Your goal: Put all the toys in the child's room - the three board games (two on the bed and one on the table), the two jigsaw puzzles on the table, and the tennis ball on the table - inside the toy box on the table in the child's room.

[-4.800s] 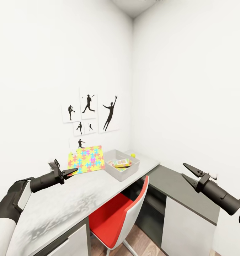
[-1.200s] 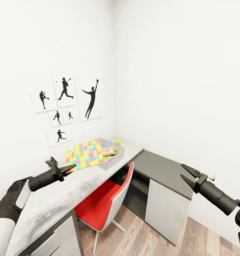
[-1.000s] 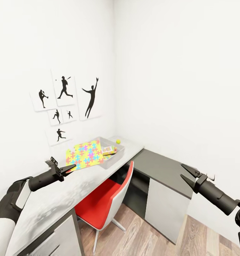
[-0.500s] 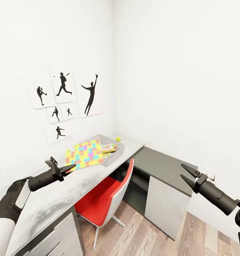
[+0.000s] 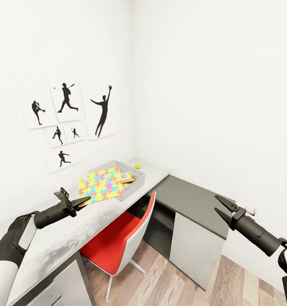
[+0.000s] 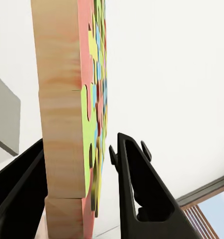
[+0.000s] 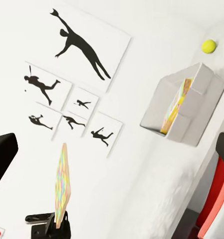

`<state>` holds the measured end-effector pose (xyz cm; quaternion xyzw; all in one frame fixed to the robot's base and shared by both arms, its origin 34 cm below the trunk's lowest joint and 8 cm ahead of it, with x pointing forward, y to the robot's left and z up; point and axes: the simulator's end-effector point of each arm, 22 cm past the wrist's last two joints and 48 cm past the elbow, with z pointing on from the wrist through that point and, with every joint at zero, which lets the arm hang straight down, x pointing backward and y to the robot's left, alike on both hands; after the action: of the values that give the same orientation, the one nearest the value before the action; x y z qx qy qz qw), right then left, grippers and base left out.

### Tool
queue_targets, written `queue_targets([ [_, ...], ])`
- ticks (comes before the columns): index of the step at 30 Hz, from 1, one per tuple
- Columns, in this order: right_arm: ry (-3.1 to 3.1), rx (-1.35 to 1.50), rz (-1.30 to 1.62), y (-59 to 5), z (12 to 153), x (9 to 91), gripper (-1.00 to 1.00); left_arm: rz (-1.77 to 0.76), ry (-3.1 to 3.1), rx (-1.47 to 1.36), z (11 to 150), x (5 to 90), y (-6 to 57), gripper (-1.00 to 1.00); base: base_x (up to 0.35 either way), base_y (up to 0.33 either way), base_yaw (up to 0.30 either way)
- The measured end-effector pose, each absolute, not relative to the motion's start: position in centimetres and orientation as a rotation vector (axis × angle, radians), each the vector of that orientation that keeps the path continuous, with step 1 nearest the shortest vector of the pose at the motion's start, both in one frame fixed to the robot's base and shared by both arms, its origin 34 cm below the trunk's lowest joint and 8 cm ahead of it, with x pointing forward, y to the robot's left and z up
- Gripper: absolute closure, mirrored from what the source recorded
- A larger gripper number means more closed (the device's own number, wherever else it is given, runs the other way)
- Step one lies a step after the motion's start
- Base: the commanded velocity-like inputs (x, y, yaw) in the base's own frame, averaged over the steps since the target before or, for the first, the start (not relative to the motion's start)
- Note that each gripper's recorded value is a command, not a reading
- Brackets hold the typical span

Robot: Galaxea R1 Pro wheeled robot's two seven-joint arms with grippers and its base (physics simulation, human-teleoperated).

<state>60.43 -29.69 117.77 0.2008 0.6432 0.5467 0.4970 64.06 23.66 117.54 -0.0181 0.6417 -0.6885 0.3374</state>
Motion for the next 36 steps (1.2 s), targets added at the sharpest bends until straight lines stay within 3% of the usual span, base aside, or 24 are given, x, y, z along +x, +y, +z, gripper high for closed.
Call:
queue_targets([
  [15,1.554,0.486,1.321,-29.67,117.83,60.47,-1.00,-1.795,1.671,-0.048,117.57,64.03,23.67,1.00,0.116,-0.112,0.031],
  [36,1.553,0.487,1.322,-29.66,117.84,60.48,-1.00,-1.796,1.670,-0.047,117.60,64.02,23.68,1.00,0.246,-0.102,0.276],
])
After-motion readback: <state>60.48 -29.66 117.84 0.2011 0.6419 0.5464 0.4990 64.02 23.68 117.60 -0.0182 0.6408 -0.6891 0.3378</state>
